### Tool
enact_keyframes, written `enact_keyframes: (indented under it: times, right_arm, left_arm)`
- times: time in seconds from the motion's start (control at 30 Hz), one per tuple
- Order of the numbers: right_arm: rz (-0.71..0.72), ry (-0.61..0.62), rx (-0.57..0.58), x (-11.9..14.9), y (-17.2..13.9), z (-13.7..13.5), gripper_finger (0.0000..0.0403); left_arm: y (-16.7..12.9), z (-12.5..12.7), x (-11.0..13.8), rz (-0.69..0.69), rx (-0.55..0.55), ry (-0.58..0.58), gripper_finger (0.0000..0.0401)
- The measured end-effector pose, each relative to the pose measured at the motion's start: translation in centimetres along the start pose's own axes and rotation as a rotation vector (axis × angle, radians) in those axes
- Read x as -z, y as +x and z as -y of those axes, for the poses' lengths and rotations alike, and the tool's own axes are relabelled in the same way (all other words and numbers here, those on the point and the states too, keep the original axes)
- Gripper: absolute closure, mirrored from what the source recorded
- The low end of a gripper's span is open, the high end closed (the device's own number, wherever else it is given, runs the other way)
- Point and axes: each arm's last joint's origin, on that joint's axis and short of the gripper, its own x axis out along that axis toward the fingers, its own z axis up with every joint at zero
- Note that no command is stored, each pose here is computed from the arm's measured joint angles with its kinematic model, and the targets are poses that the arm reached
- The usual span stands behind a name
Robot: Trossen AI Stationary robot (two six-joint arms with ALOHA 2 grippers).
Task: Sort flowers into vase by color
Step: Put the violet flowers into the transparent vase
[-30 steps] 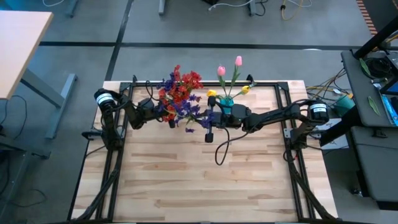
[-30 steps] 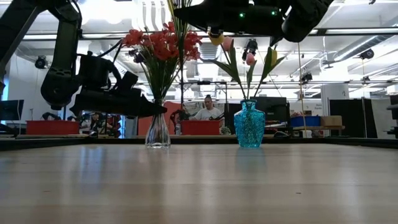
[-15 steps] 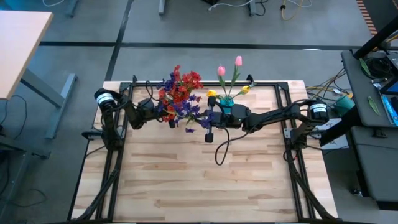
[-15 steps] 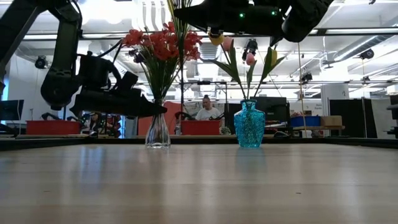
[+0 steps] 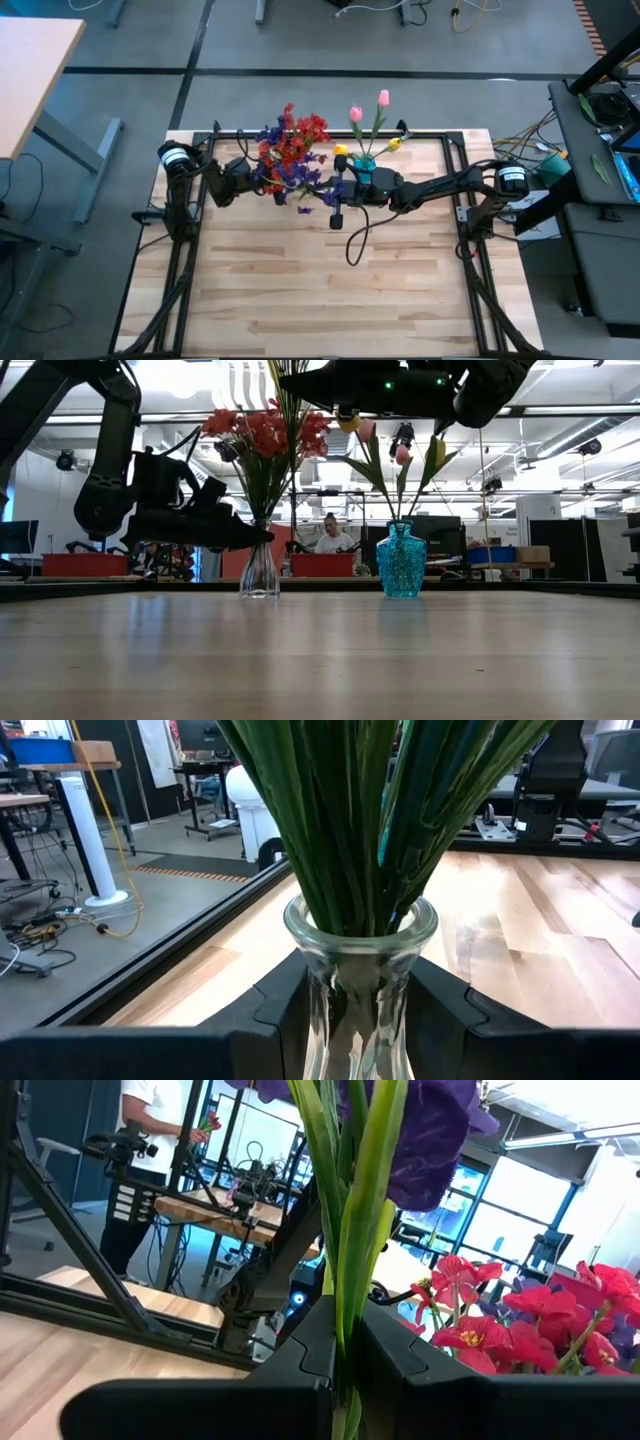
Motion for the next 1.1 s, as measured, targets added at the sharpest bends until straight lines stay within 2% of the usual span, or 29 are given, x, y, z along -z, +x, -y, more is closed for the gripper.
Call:
enact_keyframes:
  times: [0.4, 0.77, 1.1]
  right_arm:
    - [0.071, -0.029, 0.055, -1.0, 0.8, 1.5, 0.0385]
    - [0.067, -0.062, 0.137, 0.3, 3.6, 4.3, 0.0385]
    - [0.072, -0.08, 0.145, 0.8, 5.1, 4.7, 0.0385]
  left_arm:
    - [0.0, 0.0, 0.0, 0.0, 0.0, -0.002, 0.0294]
    - [0.0, 0.0, 0.0, -0.001, 0.0, -0.004, 0.0294]
    - [0.0, 0.0, 0.0, -0.002, 0.0, -0.004, 0.0294]
